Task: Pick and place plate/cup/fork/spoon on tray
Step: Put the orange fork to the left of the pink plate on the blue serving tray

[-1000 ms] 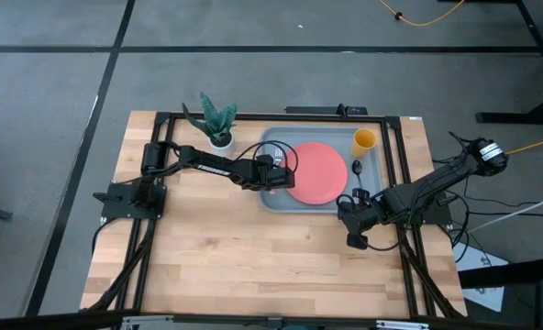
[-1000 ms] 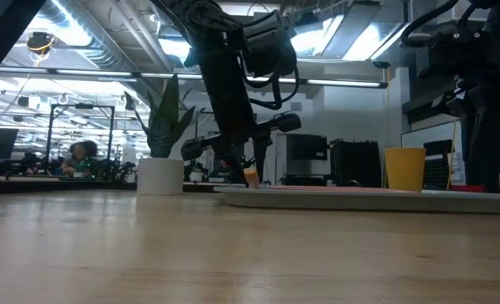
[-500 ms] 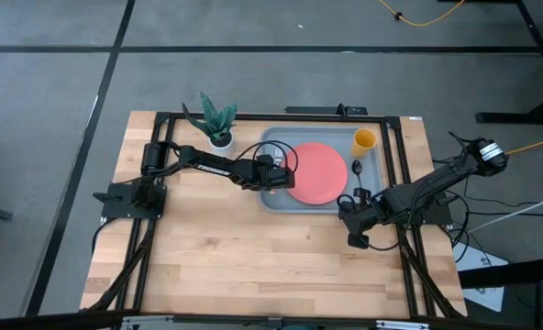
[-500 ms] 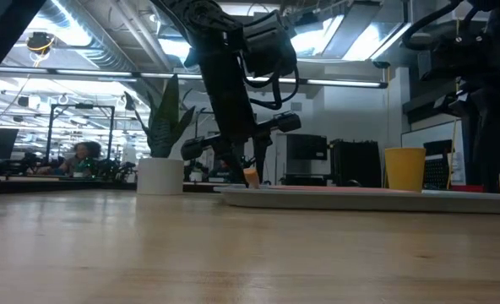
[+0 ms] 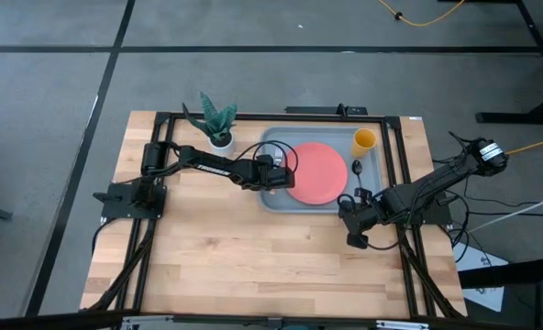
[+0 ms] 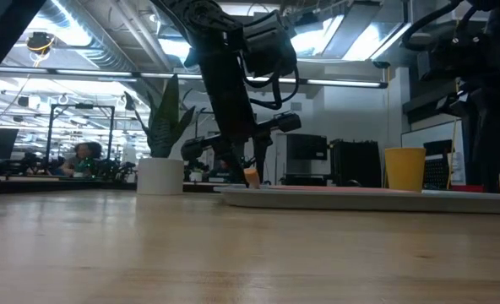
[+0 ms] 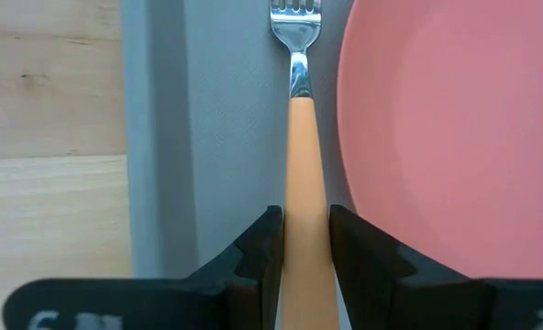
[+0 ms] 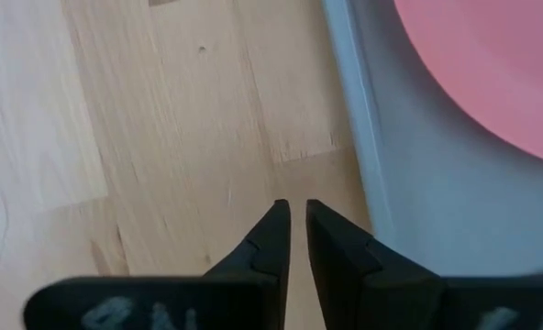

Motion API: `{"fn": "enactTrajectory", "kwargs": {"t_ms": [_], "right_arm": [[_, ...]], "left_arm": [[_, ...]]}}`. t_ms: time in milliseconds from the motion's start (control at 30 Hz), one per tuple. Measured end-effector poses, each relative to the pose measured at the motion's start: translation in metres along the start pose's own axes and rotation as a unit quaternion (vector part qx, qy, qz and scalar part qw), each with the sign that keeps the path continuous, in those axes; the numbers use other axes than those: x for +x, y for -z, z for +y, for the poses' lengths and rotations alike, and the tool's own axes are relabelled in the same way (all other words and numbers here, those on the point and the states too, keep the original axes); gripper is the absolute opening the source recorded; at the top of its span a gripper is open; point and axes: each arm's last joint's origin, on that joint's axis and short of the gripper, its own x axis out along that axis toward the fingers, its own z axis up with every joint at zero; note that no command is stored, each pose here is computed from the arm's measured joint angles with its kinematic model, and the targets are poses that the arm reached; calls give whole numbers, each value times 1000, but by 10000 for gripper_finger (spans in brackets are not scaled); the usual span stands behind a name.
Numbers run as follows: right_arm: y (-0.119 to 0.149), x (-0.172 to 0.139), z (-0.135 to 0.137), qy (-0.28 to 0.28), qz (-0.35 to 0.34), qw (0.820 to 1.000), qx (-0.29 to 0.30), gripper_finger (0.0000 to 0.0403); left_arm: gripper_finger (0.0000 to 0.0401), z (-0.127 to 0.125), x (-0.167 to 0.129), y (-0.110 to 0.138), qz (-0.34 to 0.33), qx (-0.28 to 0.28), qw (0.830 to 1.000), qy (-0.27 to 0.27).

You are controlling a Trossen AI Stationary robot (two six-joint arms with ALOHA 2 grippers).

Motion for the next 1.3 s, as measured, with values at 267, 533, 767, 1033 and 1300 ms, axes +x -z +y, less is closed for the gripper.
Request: {"fn": "enactTrajectory", "kwargs": {"t_ms": [267,533,767,1033,1300], "right_arm": [[0,0,0,0,0,1000,19,45],[0,0,0,0,0,1000,31,45],[0,0,0,-8,7,999,32,45],[0,0,0,-7,7,999,30,45],[0,0,0,-6,6,999,31,45]], "left_arm": [[86,0,0,0,0,0,1000,0],[86,0,0,0,0,0,1000,1],[86,0,0,1,0,0,1000,1],[86,-1,0,0,-1,-3,1000,6],[86,-2,1,-2,-6,-6,1000,9]]}}
